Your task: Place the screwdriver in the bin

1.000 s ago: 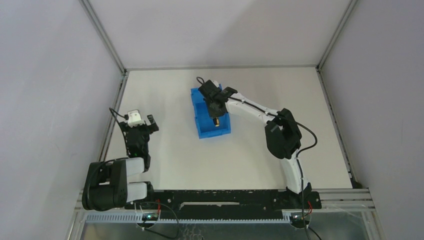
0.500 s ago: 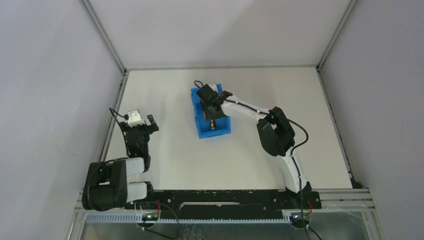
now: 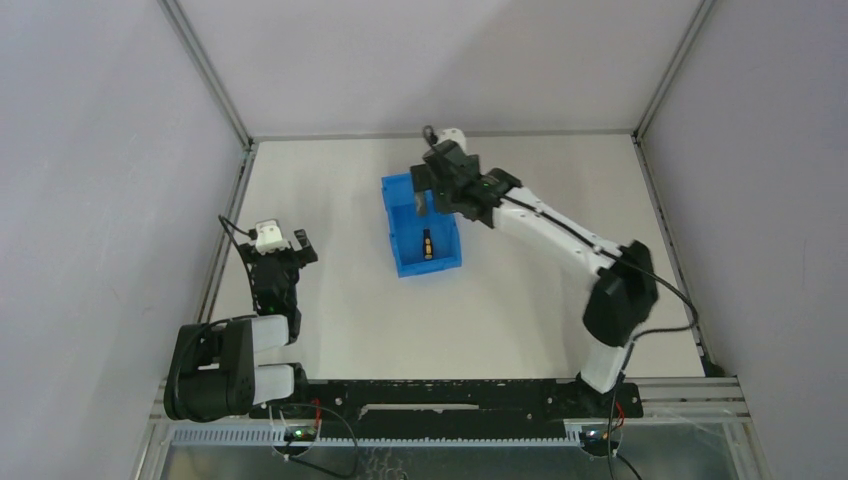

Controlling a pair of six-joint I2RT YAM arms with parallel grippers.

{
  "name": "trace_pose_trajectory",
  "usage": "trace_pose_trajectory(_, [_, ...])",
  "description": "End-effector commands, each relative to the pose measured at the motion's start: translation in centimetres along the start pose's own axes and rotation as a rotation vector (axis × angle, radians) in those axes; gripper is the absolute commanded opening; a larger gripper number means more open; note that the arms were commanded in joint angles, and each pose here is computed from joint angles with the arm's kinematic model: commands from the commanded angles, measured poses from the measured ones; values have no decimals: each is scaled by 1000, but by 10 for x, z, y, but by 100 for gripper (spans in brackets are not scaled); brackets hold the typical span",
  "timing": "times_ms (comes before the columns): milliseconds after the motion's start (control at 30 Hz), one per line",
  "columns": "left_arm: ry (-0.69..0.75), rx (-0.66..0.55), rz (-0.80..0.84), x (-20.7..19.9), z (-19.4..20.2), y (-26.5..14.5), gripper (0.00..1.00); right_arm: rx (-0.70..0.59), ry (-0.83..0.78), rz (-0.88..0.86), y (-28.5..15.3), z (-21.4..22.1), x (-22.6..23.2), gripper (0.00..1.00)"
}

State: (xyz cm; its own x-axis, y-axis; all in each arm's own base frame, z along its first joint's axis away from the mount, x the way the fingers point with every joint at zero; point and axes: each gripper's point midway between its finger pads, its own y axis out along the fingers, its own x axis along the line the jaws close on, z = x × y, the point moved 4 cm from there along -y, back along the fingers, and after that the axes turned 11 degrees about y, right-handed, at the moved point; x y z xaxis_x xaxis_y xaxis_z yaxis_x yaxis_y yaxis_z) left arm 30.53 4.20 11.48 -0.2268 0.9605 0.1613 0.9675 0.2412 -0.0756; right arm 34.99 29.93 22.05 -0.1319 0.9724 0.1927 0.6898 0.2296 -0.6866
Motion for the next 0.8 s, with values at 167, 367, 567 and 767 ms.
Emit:
trace_pose_trajectory(167, [6, -70, -8, 1, -22, 8, 100, -149, 227, 188, -49, -29, -176, 100])
trace_pose_trajectory(367, [6, -71, -7, 1, -22, 8, 100, -245, 357, 356, -90, -30, -278, 100])
trace_pose_trajectory(567, [6, -71, -8, 1, -22, 8, 100, -309, 347, 425, -107, -23, -301, 100])
trace_pose_trajectory(767, [6, -71, -7, 1, -22, 8, 100, -352, 357, 414, -108, -21, -301, 100])
